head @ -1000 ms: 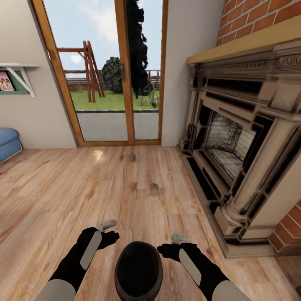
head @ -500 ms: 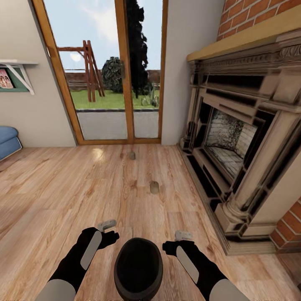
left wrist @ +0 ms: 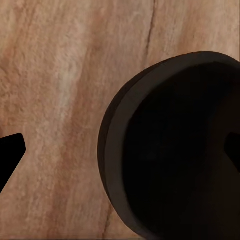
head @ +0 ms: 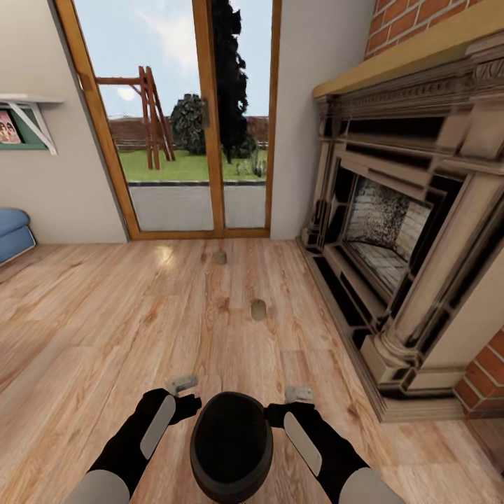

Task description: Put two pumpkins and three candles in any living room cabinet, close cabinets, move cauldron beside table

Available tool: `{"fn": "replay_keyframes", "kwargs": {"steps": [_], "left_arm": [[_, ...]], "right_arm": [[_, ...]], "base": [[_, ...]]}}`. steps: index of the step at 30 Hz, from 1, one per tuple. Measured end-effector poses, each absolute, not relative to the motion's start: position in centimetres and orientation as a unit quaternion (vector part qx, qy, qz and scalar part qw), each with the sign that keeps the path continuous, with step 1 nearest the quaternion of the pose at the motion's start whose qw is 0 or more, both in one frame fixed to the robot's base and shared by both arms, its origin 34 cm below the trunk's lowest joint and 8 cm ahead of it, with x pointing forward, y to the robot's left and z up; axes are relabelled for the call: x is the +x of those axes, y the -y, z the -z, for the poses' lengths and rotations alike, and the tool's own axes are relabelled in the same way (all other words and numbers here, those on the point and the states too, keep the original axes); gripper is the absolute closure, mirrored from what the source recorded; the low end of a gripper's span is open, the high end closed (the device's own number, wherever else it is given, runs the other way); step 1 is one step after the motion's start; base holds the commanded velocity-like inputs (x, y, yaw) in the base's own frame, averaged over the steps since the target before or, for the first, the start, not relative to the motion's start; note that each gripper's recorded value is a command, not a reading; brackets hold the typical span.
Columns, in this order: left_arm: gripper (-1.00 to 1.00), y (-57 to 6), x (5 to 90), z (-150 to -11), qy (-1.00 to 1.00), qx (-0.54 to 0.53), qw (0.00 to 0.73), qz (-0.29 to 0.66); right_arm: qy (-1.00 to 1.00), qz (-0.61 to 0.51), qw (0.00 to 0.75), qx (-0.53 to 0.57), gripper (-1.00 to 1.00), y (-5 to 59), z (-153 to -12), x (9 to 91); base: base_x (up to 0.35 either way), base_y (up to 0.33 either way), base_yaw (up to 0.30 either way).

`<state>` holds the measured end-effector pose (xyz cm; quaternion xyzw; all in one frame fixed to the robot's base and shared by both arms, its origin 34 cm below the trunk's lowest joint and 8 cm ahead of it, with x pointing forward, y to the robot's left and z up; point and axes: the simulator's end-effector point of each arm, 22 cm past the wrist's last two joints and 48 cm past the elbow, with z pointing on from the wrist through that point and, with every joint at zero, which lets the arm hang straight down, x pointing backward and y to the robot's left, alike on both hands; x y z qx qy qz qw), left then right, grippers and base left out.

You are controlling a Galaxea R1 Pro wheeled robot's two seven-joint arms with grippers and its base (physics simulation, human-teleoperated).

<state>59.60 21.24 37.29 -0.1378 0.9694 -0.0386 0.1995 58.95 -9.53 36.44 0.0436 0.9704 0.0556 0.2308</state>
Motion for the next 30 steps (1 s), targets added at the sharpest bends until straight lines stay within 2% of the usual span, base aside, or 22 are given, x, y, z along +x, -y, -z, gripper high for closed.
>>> {"fn": "replay_keyframes", "kwargs": {"steps": [11, 30], "left_arm": [[-1.00, -21.3, 59.5, -35.6, -0.967, -0.141, 0.208, 0.037], [-1.00, -21.5, 59.1, -31.7, -0.963, -0.146, 0.226, 0.034]], "right_arm": [[-0.962, -0.072, 0.258, 0.042, -1.00, 8.3, -36.9, 60.2], [-0.964, -0.069, 0.255, 0.011, -1.00, 6.9, -32.5, 58.4]], "base": [[0.000, 0.000, 0.000], [0.000, 0.000, 0.000]]}}
